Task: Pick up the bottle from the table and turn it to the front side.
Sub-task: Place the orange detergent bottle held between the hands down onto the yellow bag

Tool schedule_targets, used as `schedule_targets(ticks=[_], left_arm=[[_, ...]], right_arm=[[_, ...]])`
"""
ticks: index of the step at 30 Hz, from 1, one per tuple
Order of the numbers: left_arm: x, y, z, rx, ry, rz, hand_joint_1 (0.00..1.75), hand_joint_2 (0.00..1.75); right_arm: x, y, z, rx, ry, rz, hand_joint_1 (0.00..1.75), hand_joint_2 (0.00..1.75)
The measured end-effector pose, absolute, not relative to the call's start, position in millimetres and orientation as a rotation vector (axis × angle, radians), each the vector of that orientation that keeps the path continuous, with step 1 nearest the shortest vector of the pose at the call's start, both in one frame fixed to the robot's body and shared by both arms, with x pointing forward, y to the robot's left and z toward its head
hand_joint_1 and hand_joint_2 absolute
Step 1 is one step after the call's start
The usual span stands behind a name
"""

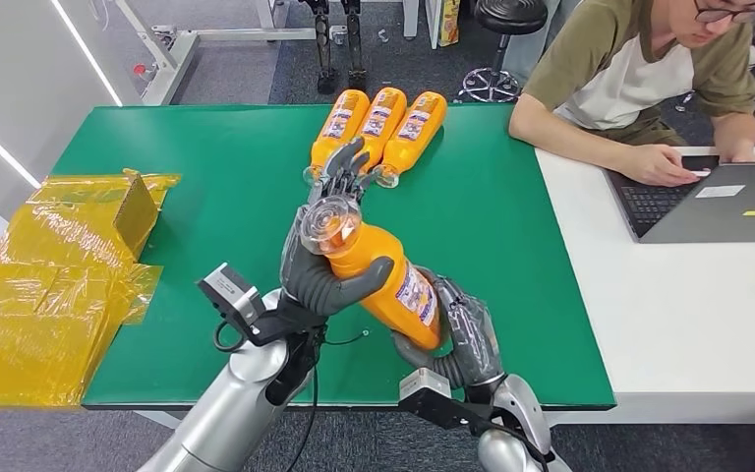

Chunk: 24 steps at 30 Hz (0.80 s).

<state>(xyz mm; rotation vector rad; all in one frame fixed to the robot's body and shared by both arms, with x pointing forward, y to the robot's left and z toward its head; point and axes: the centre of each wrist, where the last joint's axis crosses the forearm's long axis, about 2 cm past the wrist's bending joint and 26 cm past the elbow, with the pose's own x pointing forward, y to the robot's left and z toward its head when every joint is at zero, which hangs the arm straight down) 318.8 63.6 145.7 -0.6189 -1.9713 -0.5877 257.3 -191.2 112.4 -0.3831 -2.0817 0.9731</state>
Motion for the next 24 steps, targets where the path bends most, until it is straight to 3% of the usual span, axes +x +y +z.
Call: schedule_targets(ticks=[4, 7, 11, 13, 18, 24], left_arm=[[316, 61, 146, -0.631, -1.961, -0.604, 1.75, 1.75], [313, 59, 146, -0.642, -1.955, -0.607, 1.75, 1.75], [312, 56, 145, -0.647, -1.951, -0.606, 1.75, 1.75], [311, 56, 145, -0.646, -1.949, -0.607, 1.75, 1.75], [308, 57, 141, -0.569, -1.936, -0.605, 1.75, 1.75], [310, 64, 136, -0.293, -1.976, -0.623, 1.75, 1.75]], right_arm=[[254, -192, 113, -0.392, -2.07, 0.972, 1.65, 1.75], [252, -192, 113, -0.397, -2.064, 0.972, 1.52, 1.75], [248, -193, 113, -0.404, -2.062, 0.964, 0.09, 1.75], [245, -193, 113, -0.418, -2.069, 0.953, 0.0, 1.75], [239, -186, 118, -0.445, -2.127, 0.872, 0.0, 1.75], [229, -182, 117, -0.455, -2.17, 0.778, 0.0, 1.75]])
